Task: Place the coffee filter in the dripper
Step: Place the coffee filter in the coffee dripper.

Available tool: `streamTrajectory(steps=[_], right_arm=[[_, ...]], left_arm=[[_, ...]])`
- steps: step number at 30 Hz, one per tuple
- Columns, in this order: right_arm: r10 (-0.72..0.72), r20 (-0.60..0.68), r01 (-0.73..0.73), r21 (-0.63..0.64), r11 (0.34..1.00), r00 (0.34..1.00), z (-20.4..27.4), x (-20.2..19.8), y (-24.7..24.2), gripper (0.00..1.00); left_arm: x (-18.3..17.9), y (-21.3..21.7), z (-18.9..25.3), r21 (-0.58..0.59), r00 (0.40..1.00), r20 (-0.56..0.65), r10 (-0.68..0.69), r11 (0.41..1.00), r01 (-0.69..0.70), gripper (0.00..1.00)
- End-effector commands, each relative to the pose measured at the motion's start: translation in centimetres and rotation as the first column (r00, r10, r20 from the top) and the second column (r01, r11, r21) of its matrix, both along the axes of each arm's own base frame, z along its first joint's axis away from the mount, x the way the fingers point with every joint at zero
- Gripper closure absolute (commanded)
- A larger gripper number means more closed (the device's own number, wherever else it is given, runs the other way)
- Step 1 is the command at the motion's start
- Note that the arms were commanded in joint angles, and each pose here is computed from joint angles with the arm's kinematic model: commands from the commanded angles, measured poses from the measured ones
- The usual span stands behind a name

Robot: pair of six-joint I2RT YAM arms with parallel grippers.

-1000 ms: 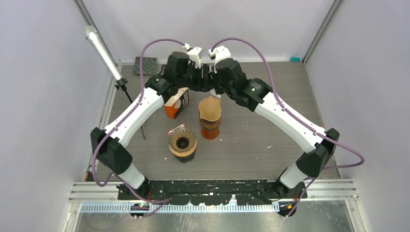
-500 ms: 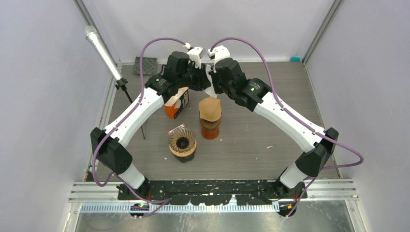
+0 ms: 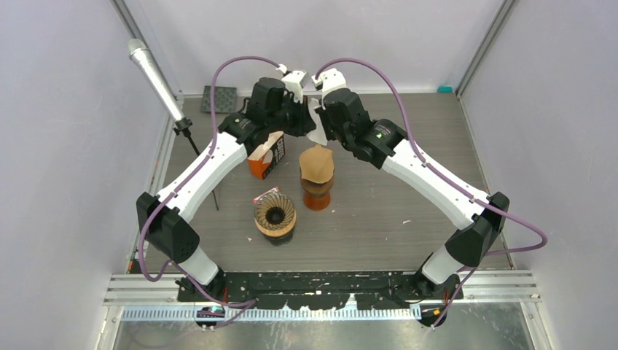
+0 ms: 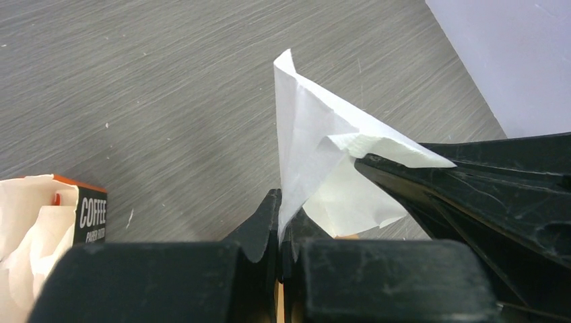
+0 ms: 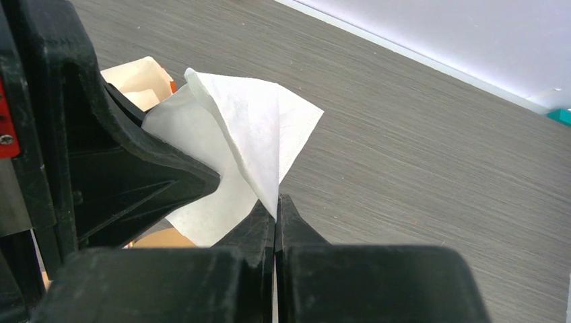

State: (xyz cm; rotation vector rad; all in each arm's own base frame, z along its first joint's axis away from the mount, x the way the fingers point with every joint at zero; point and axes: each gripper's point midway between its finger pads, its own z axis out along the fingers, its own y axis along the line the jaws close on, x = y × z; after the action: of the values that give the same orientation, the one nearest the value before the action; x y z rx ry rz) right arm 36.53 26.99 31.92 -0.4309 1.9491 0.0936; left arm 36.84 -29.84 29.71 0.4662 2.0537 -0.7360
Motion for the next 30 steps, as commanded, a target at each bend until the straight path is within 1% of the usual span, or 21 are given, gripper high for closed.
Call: streamTrajectory(steps=[1, 13, 19, 23, 25, 27, 28, 29, 30], right_arm=[[-0.029, 0.062, 0.027, 0.022, 0.999, 0.998, 1.9, 0.5, -0.4, 0.99], [-0.042, 0.087, 0.041, 0.004, 0.999, 0.995, 2.5, 0.5, -1.1, 0.97], [-0.034, 0.085, 0.034, 0.004, 0.999, 0.996, 2.4, 0.4, -1.1, 0.94], [-0.02, 0.075, 0.019, 0.009, 1.0, 0.997, 2.1, 0.2, -0.8, 0.92], [-0.002, 0.065, 0.001, 0.017, 1.0, 0.998, 2.0, 0.0, -0.5, 0.89], [0.03, 0.053, -0.032, 0.027, 0.999, 0.998, 1.9, -0.3, 0.0, 0.86], [0.046, 0.046, -0.047, 0.029, 0.998, 0.998, 1.9, -0.5, 0.2, 0.83], [0.062, 0.041, -0.064, 0.033, 0.997, 0.997, 2.0, -0.7, 0.4, 0.79], [0.082, 0.033, -0.083, 0.035, 0.996, 0.996, 2.1, -1.0, 0.6, 0.7]], left_arm=[[0.3, 0.5, 4.6, -0.047, 0.993, 0.112, 0.034, 0.999, -0.029, 1.0], [0.7, 1.4, 4.4, -0.015, 0.989, 0.131, 0.068, 0.998, -0.067, 1.0], [0.6, 1.5, 4.6, -0.015, 0.988, 0.133, 0.074, 0.997, -0.073, 0.91], [0.4, 1.4, 4.7, -0.021, 0.99, 0.127, 0.066, 0.998, -0.063, 0.89], [0.1, 1.3, 4.8, -0.025, 0.99, 0.128, 0.051, 0.999, -0.048, 0.92], [-0.3, 1.2, 5.2, -0.03, 0.991, 0.133, 0.029, 0.999, -0.025, 0.98], [-0.5, 1.2, 5.3, -0.029, 0.991, 0.135, 0.019, 0.999, -0.016, 1.0], [-0.8, 1.2, 5.4, -0.027, 0.991, 0.135, 0.012, 1.0, -0.008, 1.0], [-1.1, 1.3, 5.5, -0.025, 0.991, 0.137, 0.002, 1.0, 0.002, 1.0]])
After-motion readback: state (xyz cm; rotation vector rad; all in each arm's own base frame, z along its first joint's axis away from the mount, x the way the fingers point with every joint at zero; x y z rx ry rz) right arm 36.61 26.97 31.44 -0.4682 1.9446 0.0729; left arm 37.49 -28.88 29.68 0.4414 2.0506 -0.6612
